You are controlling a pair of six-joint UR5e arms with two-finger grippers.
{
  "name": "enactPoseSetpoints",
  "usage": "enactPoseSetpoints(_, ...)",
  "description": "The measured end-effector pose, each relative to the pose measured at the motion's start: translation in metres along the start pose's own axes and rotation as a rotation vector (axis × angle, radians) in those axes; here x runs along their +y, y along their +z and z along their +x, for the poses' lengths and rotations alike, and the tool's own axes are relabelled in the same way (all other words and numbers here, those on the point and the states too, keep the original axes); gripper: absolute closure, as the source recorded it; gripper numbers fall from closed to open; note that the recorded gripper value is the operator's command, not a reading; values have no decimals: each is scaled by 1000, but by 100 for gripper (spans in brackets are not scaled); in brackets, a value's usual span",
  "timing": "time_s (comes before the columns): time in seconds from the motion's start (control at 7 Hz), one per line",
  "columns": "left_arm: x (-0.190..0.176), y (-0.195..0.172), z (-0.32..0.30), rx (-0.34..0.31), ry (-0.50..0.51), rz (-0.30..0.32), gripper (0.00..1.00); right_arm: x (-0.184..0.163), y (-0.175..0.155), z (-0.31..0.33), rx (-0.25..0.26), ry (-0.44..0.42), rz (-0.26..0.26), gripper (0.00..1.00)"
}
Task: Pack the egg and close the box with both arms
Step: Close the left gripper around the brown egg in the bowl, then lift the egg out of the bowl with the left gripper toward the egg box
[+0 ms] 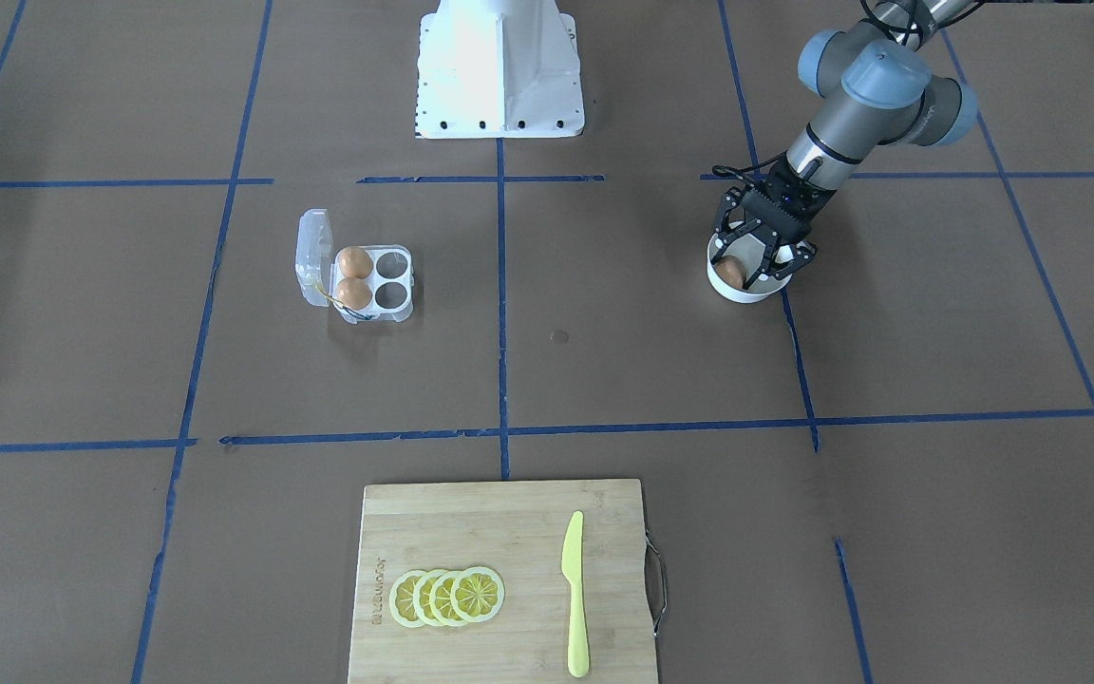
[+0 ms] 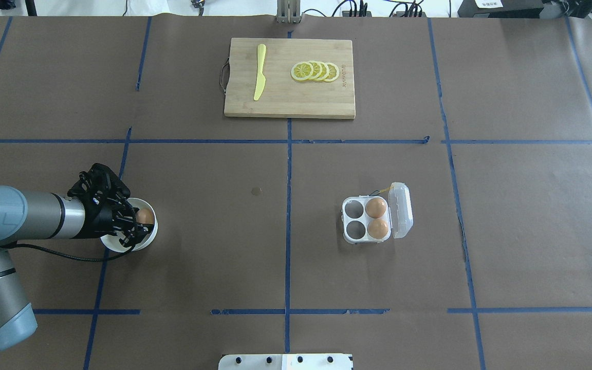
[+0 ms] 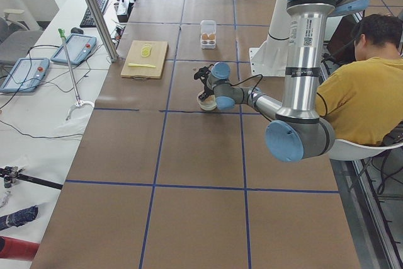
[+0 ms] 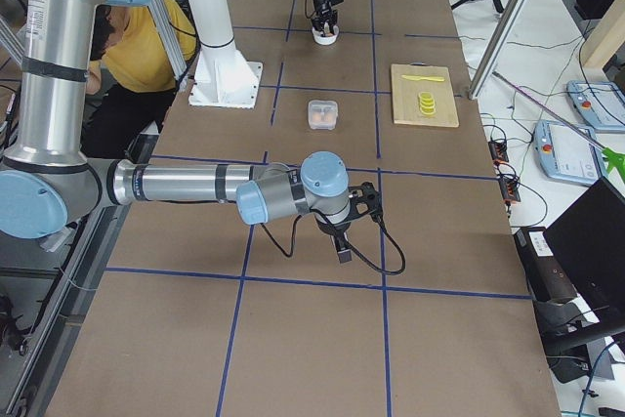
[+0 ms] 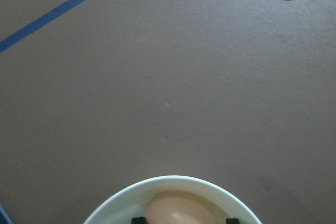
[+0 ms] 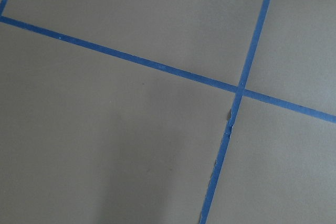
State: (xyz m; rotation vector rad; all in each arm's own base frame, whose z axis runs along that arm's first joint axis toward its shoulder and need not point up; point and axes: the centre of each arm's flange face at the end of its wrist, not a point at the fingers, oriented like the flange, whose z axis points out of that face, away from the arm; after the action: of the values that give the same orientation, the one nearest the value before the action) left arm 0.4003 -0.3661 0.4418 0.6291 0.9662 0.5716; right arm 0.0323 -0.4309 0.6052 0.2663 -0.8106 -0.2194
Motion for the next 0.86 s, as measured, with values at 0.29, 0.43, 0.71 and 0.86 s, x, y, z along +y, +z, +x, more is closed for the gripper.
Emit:
enactPoseSetpoints(0.29,1,2,-1,-3,-1,-4,54,1,0,0,0,1,-1,0)
enactPoseSetpoints(0.43,1,2,-2,-2,0,-4,56,1,1,1,0,3,-2,0)
enactPoseSetpoints(0.71,-2,-4,-1,4,5,4,57,3,1,1,0,3,-3,0)
enactPoseSetpoints(0.86,-3,-8,-1,6,9,9,58,3,1,1,0,4,-3,0)
